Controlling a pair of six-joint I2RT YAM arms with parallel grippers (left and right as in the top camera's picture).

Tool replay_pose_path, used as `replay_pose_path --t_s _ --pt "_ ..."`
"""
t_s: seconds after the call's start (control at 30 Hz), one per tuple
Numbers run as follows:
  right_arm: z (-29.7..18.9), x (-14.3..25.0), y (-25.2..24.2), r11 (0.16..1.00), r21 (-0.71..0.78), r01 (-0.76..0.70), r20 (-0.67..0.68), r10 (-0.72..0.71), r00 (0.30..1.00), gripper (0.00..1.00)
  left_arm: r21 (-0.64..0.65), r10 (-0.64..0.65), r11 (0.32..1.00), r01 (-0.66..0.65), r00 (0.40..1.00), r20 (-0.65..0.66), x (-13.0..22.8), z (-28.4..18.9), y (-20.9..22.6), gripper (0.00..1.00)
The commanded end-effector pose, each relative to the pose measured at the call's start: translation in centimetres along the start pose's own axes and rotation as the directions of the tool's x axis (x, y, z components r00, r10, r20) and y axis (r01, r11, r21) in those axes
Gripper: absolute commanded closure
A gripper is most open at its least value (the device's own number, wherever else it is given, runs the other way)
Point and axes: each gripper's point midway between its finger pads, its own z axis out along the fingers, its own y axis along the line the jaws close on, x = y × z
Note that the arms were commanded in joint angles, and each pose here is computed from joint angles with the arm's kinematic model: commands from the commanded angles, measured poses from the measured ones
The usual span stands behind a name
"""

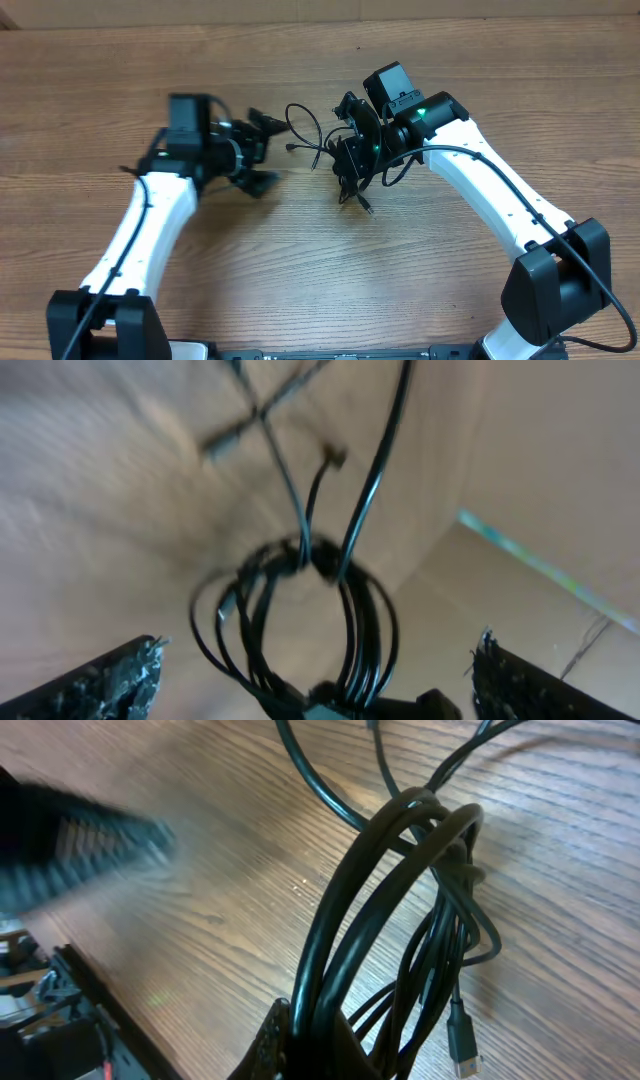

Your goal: Untangle cables

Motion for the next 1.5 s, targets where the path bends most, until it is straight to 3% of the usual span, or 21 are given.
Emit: replay_pose_path --t_s 0.0,0.43,0.5,0.6,0.73,0.83,0.87,1.0,1.1,1.23,1.33,1.47 --pt "-2.5 -1.0 2.9 0.995 -0.095 0.031 0.065 -0.025 0.998 0.96 -0.039 -0.158 0.987 0.159 0.987 0.021 1.2 1.5 0.1 0.0" --pt "-7.0 0.0 8.2 0.951 -0.291 0.101 0.122 -0.068 0.99 0.96 -0.118 -0.267 0.957 0.265 0.964 -0.001 0.3 5.0 2.4 0.0" --pt "-7.2 0.2 8.7 0.943 -0.315 0.104 0.12 -0.069 0.99 0.96 -0.1 -0.256 0.963 0.252 0.966 -0.028 0.2 5.7 2.0 0.06" --pt "-7.2 0.3 8.7 0.944 -0.317 0.09 0.112 -0.057 0.992 0.96 -0.061 -0.227 0.973 0.223 0.971 -0.078 0.2 6.5 1.0 0.21" --pt "-7.2 0.3 8.7 0.946 -0.321 0.051 0.1 -0.019 0.995 0.96 -0.025 -0.198 0.98 0.196 0.976 -0.092 0.0 6.9 0.2 0.49" --pt "-7.2 0.2 8.7 0.946 -0.321 0.043 0.1 -0.011 0.995 0.96 -0.02 -0.17 0.985 0.169 0.983 -0.064 -0.6 6.8 0.2 0.88" --pt "-7.2 0.1 8.7 0.946 -0.321 0.045 0.103 -0.013 0.995 0.96 -0.018 -0.14 0.99 0.139 0.989 -0.041 -1.1 6.7 0.3 0.96" --pt "-6.9 -0.4 7.4 0.969 -0.246 0.017 0.12 0.013 0.993 0.96 -0.005 0.014 1.0 -0.015 1.0 -0.023 -2.0 6.4 0.3 0.96" --pt "-6.5 -1.5 3.7 0.989 -0.056 -0.139 0.171 0.147 0.974 0.96 0.011 0.119 0.993 -0.119 0.992 -0.046 -1.9 6.1 0.2 0.96" --pt "-7.3 -2.9 -0.8 0.901 0.113 -0.419 0.32 0.366 0.874 0.96 0.062 0.223 0.974 -0.217 0.966 -0.132 -0.5 5.7 -0.2 0.96" --pt "-7.7 -3.6 -1.8 0.826 0.094 -0.556 0.392 0.483 0.783 0.96 0.112 0.287 0.957 -0.268 0.937 -0.202 1.0 5.4 -0.6 0.96" --pt "-7.8 -3.8 -1.7 0.783 0.052 -0.62 0.404 0.551 0.73 0.96 0.162 0.367 0.928 -0.335 0.896 -0.252 2.3 5.2 -0.8 0.96"
